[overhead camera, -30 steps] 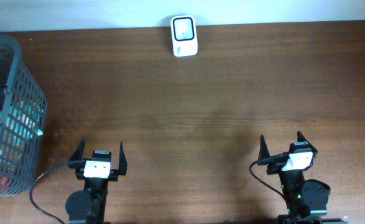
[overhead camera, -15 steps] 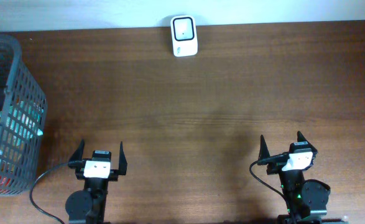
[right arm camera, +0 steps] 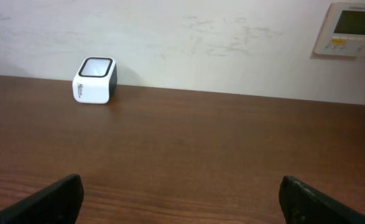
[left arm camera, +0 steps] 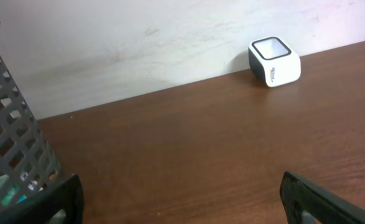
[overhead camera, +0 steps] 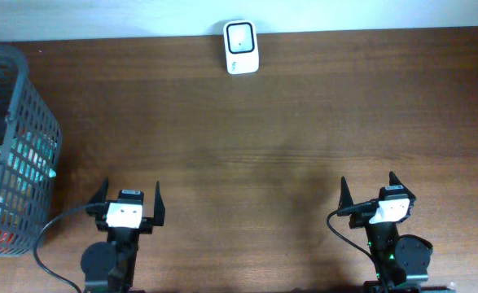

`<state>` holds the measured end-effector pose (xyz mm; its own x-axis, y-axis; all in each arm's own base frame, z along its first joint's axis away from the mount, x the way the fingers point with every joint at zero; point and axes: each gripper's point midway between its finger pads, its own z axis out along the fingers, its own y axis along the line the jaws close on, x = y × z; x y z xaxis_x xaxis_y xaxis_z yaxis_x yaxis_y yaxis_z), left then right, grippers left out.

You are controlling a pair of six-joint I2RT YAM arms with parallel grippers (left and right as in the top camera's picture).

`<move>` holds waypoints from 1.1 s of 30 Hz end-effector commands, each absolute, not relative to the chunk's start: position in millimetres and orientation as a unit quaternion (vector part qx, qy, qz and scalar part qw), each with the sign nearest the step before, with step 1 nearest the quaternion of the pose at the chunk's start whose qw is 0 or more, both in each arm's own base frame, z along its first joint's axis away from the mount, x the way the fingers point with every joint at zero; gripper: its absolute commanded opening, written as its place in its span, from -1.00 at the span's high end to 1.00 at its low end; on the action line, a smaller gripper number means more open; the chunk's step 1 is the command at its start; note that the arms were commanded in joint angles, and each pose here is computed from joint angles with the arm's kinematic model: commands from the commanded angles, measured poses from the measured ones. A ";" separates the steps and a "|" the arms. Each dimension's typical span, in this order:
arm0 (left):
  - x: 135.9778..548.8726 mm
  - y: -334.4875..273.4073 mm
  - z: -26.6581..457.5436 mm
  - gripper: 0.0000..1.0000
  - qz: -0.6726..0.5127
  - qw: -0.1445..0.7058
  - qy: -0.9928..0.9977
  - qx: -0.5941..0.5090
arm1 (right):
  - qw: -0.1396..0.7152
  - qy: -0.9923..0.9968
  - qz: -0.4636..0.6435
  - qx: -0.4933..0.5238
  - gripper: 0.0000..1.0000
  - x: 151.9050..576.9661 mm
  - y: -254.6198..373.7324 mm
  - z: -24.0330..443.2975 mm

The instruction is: Scan the item barcode

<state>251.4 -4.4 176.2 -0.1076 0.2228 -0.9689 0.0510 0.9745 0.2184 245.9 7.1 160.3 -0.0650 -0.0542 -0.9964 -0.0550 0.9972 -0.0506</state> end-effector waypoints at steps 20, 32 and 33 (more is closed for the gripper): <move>289.8 -16.7 248.1 -0.98 0.038 0.643 0.755 0.122 | 0.682 0.730 -0.003 -0.033 -0.97 246.0 5.0 158.0; 332.6 -40.2 253.2 -0.98 -0.032 0.572 0.804 0.162 | 0.682 0.730 -0.004 -0.033 -0.97 246.0 4.9 158.0; 336.9 -41.3 257.3 -0.98 -0.037 0.568 0.806 0.162 | 0.682 0.730 -0.004 -0.033 -0.97 246.0 4.9 158.0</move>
<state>327.4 -32.2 234.1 -0.3318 0.2185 -0.9177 0.2546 0.9574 0.1359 245.9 7.1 160.3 -0.0651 -0.0534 -0.9964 -0.0550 0.9972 -0.0499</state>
